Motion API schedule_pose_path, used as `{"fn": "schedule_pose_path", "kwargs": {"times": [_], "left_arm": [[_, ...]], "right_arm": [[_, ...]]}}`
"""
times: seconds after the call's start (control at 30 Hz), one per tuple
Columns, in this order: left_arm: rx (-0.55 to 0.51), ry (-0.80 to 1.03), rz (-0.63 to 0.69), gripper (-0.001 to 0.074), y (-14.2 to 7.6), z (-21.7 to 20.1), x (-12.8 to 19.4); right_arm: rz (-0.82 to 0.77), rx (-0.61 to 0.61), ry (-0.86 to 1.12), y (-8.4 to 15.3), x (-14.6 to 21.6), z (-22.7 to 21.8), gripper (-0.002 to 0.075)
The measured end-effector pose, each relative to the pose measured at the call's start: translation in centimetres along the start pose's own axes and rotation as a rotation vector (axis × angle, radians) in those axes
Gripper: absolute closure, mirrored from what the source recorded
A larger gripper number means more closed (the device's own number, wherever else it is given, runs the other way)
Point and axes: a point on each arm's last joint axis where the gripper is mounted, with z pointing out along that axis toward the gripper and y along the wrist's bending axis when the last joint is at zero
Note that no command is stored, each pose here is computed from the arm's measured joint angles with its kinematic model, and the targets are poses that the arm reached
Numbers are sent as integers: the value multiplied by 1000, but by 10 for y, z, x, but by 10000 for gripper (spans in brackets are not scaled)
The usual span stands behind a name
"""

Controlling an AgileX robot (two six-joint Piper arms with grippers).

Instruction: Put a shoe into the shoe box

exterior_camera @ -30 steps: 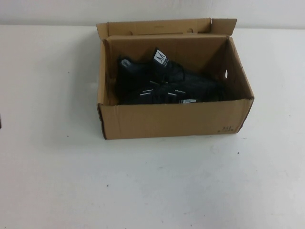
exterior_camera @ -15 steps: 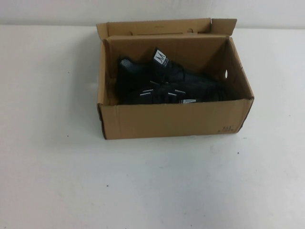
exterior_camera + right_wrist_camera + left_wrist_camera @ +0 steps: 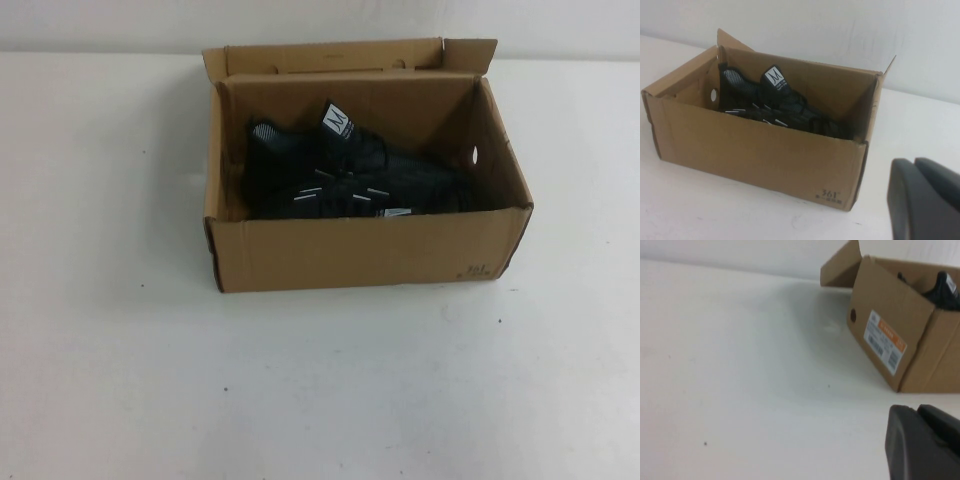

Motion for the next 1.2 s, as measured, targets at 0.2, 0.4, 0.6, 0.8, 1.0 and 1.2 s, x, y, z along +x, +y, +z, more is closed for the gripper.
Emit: {"fn": "schedule_pose_path", "kwargs": {"times": [0.2, 0.4, 0.6, 0.8, 1.0, 1.2], "left_arm": [[8, 135, 10, 736, 1, 1, 18], [11, 166, 38, 736, 1, 1, 21], [12, 166, 48, 736, 1, 1, 21], [12, 167, 48, 736, 1, 1, 21], [12, 167, 48, 736, 1, 1, 21], [12, 167, 48, 736, 1, 1, 21]], "right_arm": [[0, 0, 0, 0, 0, 0, 742], [0, 0, 0, 0, 0, 0, 742], [0, 0, 0, 0, 0, 0, 742], [0, 0, 0, 0, 0, 0, 742], [0, -1, 6, 0, 1, 0, 742], [0, -1, 6, 0, 1, 0, 742]]}}
